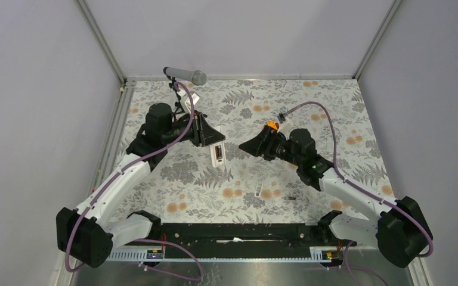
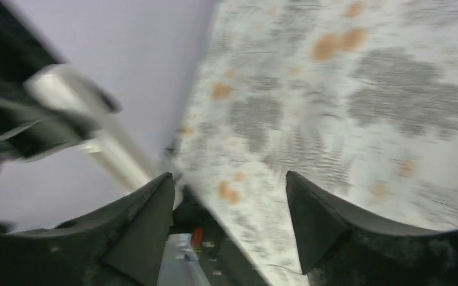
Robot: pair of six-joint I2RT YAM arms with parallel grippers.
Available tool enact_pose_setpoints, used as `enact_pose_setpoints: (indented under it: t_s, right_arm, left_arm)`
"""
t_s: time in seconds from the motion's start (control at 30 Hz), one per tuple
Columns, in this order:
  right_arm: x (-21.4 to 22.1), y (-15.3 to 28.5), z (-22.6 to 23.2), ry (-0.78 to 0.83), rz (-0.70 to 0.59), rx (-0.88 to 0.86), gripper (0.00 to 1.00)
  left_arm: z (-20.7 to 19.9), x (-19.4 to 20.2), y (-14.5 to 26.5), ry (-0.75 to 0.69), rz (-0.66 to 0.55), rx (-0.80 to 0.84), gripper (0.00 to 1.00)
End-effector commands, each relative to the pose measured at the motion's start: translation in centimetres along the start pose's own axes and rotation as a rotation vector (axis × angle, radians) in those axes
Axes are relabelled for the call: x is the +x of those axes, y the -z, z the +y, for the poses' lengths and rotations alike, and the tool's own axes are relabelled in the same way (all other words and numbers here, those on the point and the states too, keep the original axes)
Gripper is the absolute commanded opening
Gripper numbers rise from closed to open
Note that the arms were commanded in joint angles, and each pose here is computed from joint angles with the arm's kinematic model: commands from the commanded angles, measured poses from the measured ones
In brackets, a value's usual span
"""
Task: Load the batteries into the remote control
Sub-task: Load the battery into the remote control, then pick up the battery from the center of the board.
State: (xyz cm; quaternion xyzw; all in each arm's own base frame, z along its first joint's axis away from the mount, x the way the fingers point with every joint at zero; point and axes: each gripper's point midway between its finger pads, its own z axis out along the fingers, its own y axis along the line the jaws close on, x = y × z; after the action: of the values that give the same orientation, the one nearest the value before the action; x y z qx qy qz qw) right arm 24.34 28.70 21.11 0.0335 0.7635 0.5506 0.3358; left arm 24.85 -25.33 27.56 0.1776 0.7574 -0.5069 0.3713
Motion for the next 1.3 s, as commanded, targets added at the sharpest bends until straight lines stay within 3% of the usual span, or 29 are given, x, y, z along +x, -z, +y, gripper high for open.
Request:
enact_pose_setpoints:
  t_s: [0.0,0.13,0.33,0.5,0.7,0.83,1.03,1.27]
  right_arm:
    - [2.1,3.8,-10.5,0.206,0.172,0.540,0.67]
    - [3.8,6.6,-13.2,0.197,0.234,0.717,0.58]
    - [5.6,9.5,-16.0,0.197,0.252,0.926,0.60]
    - [8.2,9.7,-17.0,0.175,0.348,0.951,0.59]
    - [9.6,9.9,-17.2,0.238,0.427,0.960,0.49]
    - [6.6,12.8,-17.5,0.341,0.349,1.098,0.64]
    - [8.1,16.7,-18.5,0.092,0.365,1.245,0.71]
    - [7.8,17.1,-17.4,-0.203,0.238,1.267,0.61]
  left_arm:
    - [-1.3,-1.9,1.0,-0.150,-0.097,0.029,0.00]
    - [-1.6,-2.7,1.5,-0.192,-0.189,0.031,0.00]
    - [-1.6,-2.7,1.5,-0.191,-0.228,0.052,0.00]
    - [-1.5,-2.6,1.2,-0.180,-0.210,0.050,0.00]
    - [-1.3,-2.5,1.1,-0.161,-0.210,0.046,0.00]
    - [-1.2,-2.4,1.1,-0.150,-0.207,0.043,0.00]
    - [-1.2,-2.5,1.2,-0.151,-0.210,0.038,0.00]
    - [-1.6,-2.5,1.4,-0.145,-0.222,0.050,0.00]
